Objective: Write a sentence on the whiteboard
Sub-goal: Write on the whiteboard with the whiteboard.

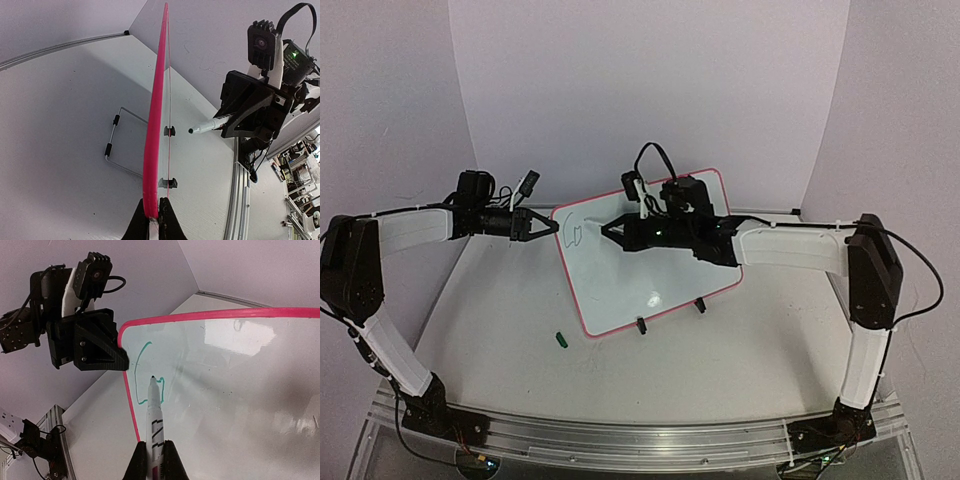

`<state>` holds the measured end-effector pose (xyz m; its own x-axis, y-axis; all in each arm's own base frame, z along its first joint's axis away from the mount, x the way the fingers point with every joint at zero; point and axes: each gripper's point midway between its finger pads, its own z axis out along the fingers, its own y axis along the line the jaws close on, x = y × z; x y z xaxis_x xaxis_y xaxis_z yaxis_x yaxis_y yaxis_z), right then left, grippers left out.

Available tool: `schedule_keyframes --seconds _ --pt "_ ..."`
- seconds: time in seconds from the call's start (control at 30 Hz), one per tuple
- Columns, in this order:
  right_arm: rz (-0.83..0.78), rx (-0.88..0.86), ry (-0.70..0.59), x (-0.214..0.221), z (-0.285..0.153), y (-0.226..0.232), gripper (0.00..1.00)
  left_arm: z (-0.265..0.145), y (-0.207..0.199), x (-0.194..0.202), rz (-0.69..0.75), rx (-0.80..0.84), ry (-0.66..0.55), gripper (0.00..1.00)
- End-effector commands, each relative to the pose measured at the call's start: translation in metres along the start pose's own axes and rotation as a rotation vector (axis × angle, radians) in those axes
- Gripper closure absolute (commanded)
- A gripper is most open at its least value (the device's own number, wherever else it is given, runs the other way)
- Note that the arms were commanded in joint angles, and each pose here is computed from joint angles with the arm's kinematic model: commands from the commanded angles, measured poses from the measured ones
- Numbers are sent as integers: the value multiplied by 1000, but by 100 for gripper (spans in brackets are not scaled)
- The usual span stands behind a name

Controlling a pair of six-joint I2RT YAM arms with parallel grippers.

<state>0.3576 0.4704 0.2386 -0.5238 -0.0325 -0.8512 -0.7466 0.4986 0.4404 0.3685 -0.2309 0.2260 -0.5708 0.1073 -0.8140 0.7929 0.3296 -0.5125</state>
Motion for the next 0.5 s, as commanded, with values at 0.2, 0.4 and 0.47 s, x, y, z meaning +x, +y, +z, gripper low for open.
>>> schedule_keyframes --seconds 0.2,0.4,0.47 --pt "-5 19 -3 -10 13 -10 100 2 -10 -4 79 4 5 100" --pt "-2 29 11 -4 16 -15 100 2 -11 -4 80 4 5 100" --pt "1 35 16 -1 16 -17 100 2 -11 -4 81 3 5 100"
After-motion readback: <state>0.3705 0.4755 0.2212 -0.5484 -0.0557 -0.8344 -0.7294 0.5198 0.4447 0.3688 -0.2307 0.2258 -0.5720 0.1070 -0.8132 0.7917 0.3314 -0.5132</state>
